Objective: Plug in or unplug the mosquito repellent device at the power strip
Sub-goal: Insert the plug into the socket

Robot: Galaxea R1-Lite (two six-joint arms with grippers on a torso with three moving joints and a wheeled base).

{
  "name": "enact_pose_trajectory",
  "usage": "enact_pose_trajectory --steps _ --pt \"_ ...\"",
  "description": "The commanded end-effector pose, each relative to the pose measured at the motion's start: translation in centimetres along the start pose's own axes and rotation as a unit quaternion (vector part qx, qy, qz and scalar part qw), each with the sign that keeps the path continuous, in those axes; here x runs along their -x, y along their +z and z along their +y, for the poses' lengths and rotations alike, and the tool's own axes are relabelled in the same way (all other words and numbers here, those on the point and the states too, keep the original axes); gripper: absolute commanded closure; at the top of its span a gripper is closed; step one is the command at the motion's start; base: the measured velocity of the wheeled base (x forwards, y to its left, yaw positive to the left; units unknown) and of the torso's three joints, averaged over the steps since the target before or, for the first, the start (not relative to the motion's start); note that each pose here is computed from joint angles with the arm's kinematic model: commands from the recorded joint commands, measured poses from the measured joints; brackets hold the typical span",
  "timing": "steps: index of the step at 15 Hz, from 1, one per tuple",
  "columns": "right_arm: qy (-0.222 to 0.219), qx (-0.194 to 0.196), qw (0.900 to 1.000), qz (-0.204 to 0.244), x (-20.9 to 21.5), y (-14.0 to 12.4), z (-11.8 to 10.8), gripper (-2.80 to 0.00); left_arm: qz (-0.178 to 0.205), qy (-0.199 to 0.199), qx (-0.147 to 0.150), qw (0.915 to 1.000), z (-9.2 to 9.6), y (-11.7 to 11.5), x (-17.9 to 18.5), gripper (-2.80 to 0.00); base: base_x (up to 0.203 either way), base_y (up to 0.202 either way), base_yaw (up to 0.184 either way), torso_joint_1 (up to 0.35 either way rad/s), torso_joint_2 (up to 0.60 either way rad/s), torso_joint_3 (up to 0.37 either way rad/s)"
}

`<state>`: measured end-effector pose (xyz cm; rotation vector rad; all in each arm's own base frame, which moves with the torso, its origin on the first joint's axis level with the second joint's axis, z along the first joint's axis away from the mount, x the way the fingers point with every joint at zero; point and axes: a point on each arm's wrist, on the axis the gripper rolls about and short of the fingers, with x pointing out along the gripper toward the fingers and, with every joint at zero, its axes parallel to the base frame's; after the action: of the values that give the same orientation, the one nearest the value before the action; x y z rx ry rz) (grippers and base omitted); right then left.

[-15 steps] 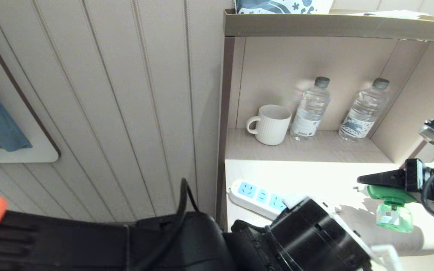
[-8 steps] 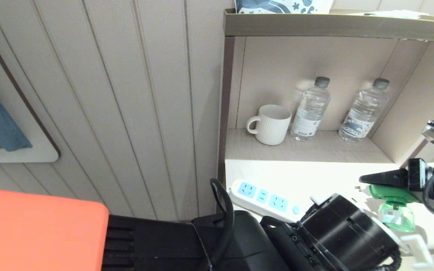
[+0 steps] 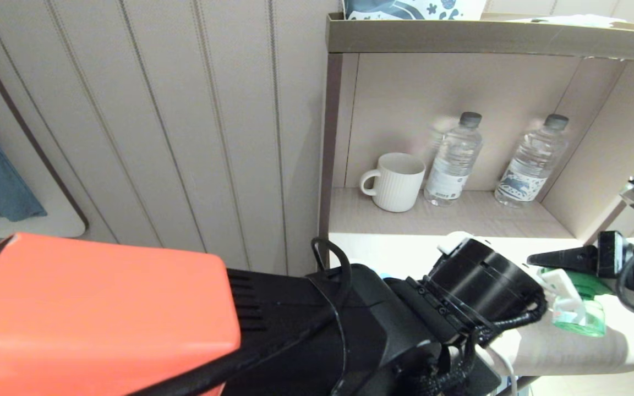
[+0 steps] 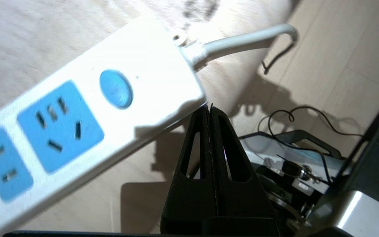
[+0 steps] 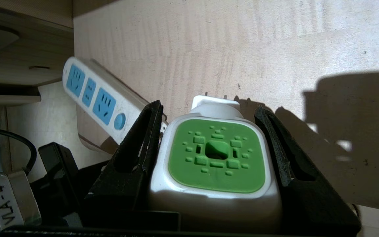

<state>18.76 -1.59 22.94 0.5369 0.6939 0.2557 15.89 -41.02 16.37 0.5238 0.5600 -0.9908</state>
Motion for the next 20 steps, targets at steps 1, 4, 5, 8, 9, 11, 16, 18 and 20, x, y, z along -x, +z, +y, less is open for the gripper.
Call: enact_pose_trajectory --steps 1,4,5,8,9,11,16,18,20 --pt "-0.002 -0.003 1.000 0.001 0.0 0.0 -0.2 0.00 -0.010 0.010 0.010 0.9999 0.9 0.7 -1.0 0.00 0.000 0.000 0.000 0.000 0.00 0.000" --pt "-0.003 -0.005 1.000 0.007 -0.2 -0.2 -0.4 0.00 -0.025 0.013 0.014 0.9995 1.1 1.6 -1.6 0.00 0.000 0.000 0.000 0.000 0.00 0.000" --pt "-0.004 -0.004 1.000 0.008 -0.3 -0.2 -0.4 0.00 -0.028 0.013 0.014 0.9994 1.1 1.8 -1.9 0.00 0.000 0.000 0.000 0.000 0.00 0.000" --pt "-0.005 -0.004 1.000 0.010 -0.4 -0.3 -0.5 0.00 -0.032 0.013 0.016 0.9993 1.2 2.0 -1.2 0.00 0.000 0.000 0.000 0.000 0.00 0.000" --pt "-0.005 -0.004 1.000 0.012 -0.5 -0.3 -0.6 0.00 -0.034 0.013 0.016 0.9992 1.2 2.1 -0.9 0.00 0.000 0.000 0.000 0.000 0.00 0.000" --pt "0.001 -0.005 1.000 0.013 -0.5 -0.3 -0.6 0.00 -0.033 0.014 0.016 0.9992 1.3 2.0 -0.4 0.00 0.000 0.000 0.000 0.000 0.00 0.000" --pt "0.005 -0.004 1.000 0.013 -0.5 -0.4 -0.6 0.00 -0.052 0.044 0.033 0.9972 3.8 2.5 2.8 0.00 0.000 0.000 0.000 0.000 0.00 0.000" --pt "0.005 -0.004 1.000 0.014 -0.5 -0.4 -0.6 0.00 -0.073 0.070 0.054 0.9934 6.4 3.4 3.3 0.00 0.000 0.000 0.000 0.000 0.00 0.000" --pt "0.007 -0.004 1.000 0.014 -0.4 -0.5 -0.5 0.00 -0.081 0.092 0.067 0.9902 7.8 3.9 1.6 0.00 0.000 0.000 0.000 0.000 0.00 0.000"
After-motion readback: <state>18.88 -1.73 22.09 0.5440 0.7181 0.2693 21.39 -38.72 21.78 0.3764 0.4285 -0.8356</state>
